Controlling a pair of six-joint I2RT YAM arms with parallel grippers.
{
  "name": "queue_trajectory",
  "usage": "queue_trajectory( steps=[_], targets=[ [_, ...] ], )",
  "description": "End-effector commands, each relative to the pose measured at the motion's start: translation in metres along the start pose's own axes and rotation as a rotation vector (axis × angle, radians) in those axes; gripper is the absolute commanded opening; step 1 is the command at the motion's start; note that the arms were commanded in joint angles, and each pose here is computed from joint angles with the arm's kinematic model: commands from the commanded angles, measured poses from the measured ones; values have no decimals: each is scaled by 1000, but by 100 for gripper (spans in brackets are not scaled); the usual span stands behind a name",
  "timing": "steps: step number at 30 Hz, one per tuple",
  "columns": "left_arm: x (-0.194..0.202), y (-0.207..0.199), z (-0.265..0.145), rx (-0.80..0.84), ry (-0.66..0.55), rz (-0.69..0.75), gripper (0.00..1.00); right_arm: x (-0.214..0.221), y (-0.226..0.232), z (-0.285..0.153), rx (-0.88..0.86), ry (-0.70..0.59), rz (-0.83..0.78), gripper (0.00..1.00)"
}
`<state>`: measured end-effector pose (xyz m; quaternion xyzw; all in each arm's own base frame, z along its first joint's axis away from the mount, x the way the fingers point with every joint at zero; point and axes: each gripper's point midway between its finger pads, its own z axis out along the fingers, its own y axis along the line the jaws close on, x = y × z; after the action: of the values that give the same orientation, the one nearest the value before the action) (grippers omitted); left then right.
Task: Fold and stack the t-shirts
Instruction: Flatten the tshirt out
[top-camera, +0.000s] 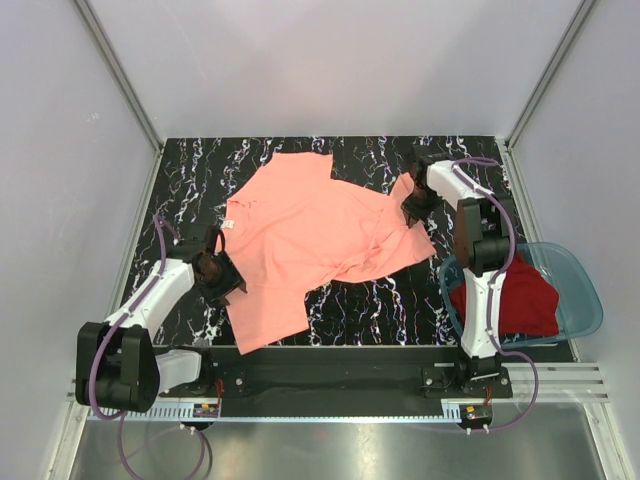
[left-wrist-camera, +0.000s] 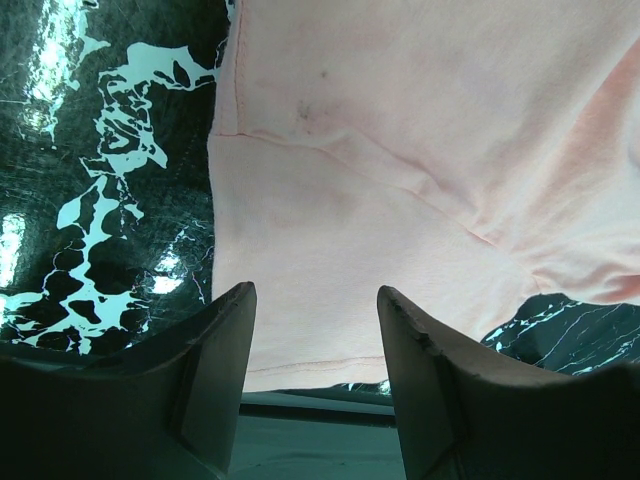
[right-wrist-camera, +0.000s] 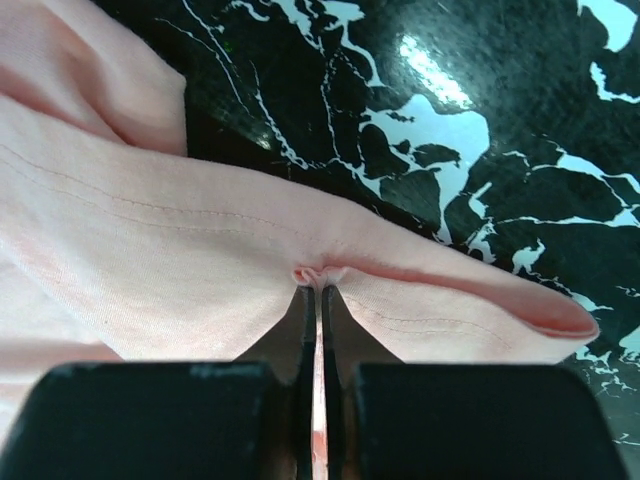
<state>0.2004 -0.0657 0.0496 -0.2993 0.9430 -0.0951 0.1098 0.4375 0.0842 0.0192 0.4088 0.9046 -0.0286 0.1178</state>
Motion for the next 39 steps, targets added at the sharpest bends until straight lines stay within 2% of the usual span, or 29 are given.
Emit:
queue_trajectory(
  steps=[1,6,12,18,23,25,28,29,31,32,36,39],
  targets=[
    [-7,-8,-7,37,-36,19,57,-11,-7,-28,-14,-56,4,0],
    [-9,-14,-11,66,-46,29,57,-10,-15,-47,-35,-73,-5,0],
    [-23,-53,-30,246,-81,104,59,-1,-29,-100,-139,-90,-84,0],
    [-41,-100,-50,437,-117,144,62,24,-63,-121,-206,-93,-170,0],
    [-50,-132,-53,496,-74,150,64,49,-69,-109,-276,-33,-226,1],
    [-50,-141,-52,506,-69,163,65,54,-70,-106,-262,4,-217,0],
    [-51,-157,-45,539,-53,176,66,73,-99,-92,-187,51,-199,0],
    [-54,-164,-43,561,-55,183,66,72,-96,-93,-229,24,-199,0],
    [-55,-170,-22,540,-8,173,67,78,-96,-82,-254,30,-228,0],
    [-62,-179,-20,554,-20,173,67,74,-90,-80,-265,21,-231,0],
    [-80,-172,20,425,-37,98,67,70,-66,-59,-237,75,-277,0],
    [-97,-161,46,291,-66,43,74,65,-56,-49,-230,80,-272,0]
  ],
)
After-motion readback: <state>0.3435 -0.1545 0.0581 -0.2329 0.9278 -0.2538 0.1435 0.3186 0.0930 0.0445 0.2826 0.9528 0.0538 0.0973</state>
